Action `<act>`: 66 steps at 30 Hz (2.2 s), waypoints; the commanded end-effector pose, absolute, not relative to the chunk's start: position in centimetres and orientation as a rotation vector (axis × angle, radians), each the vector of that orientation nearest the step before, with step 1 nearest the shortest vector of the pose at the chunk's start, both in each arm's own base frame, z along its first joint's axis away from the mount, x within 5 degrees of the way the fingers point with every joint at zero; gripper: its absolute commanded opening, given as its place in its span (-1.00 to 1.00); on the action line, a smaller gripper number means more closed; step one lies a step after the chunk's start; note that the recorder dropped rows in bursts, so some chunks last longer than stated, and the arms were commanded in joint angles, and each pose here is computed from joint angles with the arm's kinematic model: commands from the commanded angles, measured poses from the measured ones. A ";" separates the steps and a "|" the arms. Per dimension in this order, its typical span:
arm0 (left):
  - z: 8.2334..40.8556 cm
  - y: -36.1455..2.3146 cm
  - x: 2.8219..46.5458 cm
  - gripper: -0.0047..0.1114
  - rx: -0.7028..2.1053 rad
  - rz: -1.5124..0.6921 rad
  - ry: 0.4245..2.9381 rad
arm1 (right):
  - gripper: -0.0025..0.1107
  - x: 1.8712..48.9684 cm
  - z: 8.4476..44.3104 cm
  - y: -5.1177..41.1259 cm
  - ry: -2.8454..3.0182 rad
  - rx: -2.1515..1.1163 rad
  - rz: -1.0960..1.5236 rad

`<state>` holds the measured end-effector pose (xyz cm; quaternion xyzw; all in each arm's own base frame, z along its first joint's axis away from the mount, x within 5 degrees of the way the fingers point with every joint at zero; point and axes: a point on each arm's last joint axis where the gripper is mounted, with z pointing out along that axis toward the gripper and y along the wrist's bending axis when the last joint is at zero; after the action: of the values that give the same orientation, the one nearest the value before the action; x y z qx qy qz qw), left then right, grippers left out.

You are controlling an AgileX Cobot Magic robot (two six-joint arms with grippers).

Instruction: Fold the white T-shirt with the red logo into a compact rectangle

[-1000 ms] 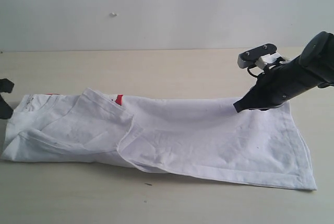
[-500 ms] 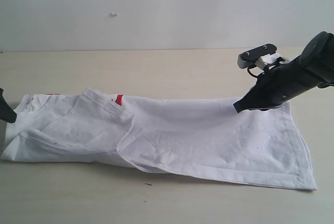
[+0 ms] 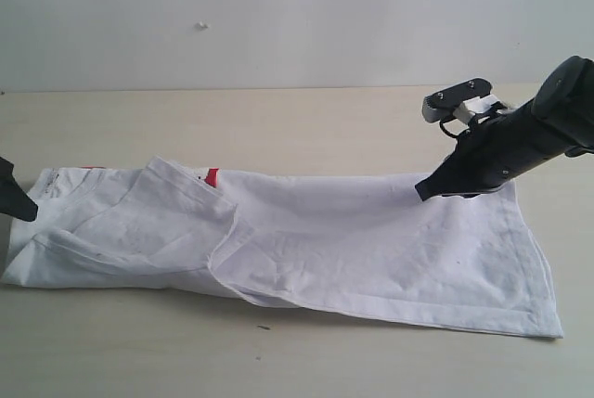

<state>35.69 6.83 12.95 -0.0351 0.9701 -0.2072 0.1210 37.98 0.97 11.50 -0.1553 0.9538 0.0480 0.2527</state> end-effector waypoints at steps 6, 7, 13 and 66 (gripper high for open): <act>11.0 6.6 36.3 0.34 -0.166 -0.700 2.807 | -0.96 38.1 11.9 0.8 2.585 -0.410 0.131; 10.9 6.5 36.4 0.34 -0.160 -0.706 2.800 | -0.96 38.1 11.9 0.8 2.585 -0.410 0.131; 10.8 5.7 36.3 0.34 -0.046 -0.784 2.790 | -0.96 38.1 11.9 0.8 2.585 -0.410 0.131; 16.7 6.1 35.4 -0.92 0.193 -0.714 2.773 | -0.96 38.4 12.0 0.6 2.561 -0.377 0.097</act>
<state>35.50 6.00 14.51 0.0617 0.9608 -0.2433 0.1177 37.94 0.99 11.49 -0.1559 0.9541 0.0498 0.2508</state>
